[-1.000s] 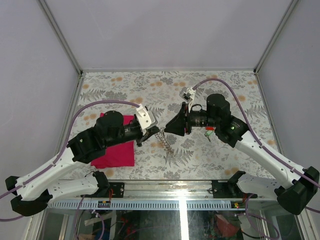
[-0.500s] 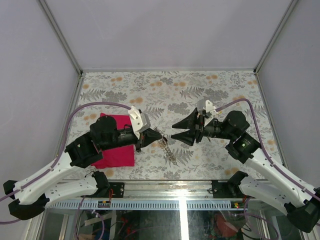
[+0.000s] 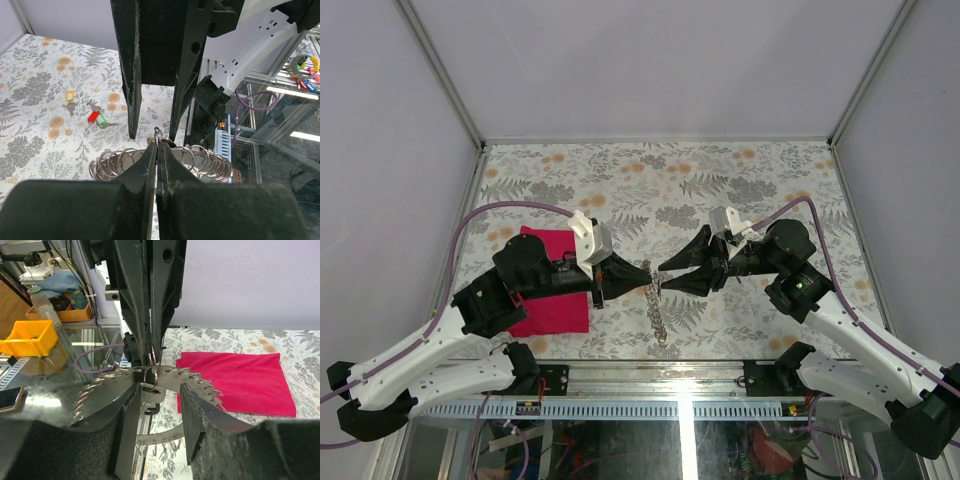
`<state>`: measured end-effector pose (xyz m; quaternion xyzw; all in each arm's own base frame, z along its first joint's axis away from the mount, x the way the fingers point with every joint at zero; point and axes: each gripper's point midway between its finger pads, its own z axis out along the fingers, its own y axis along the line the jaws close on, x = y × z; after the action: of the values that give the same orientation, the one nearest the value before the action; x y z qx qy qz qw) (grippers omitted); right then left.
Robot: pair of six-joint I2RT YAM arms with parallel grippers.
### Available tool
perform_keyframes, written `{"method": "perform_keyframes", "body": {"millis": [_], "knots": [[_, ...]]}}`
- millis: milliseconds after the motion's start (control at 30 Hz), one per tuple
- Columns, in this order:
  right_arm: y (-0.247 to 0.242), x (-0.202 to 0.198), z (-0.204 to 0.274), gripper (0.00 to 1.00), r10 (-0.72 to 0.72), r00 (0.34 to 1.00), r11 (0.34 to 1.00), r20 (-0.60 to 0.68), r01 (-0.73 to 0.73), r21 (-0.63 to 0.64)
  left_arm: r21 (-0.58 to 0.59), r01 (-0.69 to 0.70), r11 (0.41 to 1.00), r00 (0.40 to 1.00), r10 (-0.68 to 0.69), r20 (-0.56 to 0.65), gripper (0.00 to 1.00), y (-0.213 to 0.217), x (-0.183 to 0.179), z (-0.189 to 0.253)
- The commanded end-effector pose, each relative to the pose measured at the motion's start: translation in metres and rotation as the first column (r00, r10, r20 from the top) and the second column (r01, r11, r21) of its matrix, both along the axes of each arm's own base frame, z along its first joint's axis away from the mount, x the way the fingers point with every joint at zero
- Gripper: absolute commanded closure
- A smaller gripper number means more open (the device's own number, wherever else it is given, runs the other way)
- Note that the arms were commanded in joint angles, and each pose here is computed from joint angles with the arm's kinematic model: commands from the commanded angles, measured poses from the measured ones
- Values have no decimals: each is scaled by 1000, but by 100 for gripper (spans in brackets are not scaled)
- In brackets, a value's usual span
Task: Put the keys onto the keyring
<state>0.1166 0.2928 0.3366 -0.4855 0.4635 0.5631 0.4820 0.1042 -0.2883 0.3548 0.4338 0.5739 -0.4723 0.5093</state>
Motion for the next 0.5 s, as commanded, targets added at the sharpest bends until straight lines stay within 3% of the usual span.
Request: {"method": "perform_keyframes", "body": {"millis": [0,467], "knots": [[-2,-9,28,57,44,996,997,80,-49,59,-111,38,993,998,-32,59,100,-4,-5,34],[-3,-9,31,60,36,996,997,87,-42,71,-96,39,995,997,-33,65,100,-7,-3,33]]}}
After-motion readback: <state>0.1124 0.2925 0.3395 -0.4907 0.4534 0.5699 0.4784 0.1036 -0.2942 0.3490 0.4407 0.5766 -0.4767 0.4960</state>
